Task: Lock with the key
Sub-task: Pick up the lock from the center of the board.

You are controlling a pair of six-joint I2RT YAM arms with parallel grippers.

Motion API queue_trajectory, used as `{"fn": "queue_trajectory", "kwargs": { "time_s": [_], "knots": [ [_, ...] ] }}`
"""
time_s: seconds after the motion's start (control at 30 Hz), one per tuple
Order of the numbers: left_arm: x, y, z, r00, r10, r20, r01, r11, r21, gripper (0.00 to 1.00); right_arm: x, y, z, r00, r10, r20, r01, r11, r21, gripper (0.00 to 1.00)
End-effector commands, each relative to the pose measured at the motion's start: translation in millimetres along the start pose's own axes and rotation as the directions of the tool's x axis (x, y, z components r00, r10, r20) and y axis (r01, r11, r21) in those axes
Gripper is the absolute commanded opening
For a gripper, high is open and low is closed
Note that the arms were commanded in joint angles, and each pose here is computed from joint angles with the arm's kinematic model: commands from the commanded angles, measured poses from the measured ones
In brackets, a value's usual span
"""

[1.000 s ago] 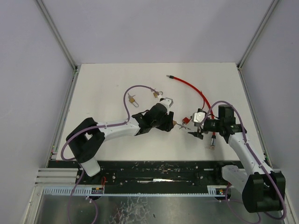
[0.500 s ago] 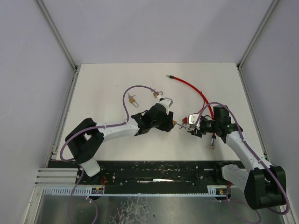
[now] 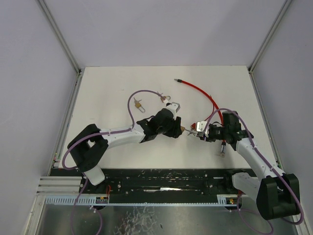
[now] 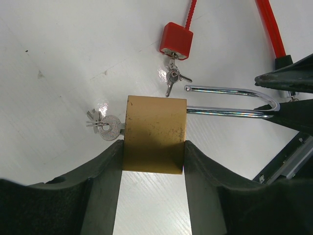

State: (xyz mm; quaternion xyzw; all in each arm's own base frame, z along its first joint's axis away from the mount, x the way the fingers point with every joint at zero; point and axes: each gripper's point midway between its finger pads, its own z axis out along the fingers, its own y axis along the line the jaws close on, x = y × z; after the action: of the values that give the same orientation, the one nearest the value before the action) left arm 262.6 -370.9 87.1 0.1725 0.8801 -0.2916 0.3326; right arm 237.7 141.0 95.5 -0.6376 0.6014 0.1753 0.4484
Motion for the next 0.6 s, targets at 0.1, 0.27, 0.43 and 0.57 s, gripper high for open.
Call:
{"fn": "queue_trajectory", "kwargs": {
  "time_s": [0.1, 0.27, 0.43, 0.57],
  "knots": [
    [-48.3, -32.5, -14.8, 0.987, -0.036, 0.155, 0.016, 0.991, 0.129, 0.00, -8.3, -3.1, 1.9, 0.998, -0.049, 0.029, 0.049, 0.999, 0.002, 0.35],
    [-49.7, -33.9, -16.2, 0.987, -0.045, 0.156, 0.023, 0.990, 0.141, 0.00, -10.1, -2.7, 2.3, 0.998, -0.048, 0.037, 0.048, 0.999, -0.001, 0.30],
    [-49.3, -33.7, -16.6, 0.987, -0.057, 0.152, 0.034, 0.988, 0.151, 0.00, -12.1, -3.0, 1.4, 0.998, -0.052, 0.041, 0.052, 0.999, -0.001, 0.19],
    [-49.4, -36.4, -18.3, 0.986, -0.071, 0.150, 0.043, 0.982, 0.181, 0.00, -20.2, -1.7, -1.3, 0.995, -0.070, 0.067, 0.071, 0.997, -0.009, 0.08]
  ]
}}
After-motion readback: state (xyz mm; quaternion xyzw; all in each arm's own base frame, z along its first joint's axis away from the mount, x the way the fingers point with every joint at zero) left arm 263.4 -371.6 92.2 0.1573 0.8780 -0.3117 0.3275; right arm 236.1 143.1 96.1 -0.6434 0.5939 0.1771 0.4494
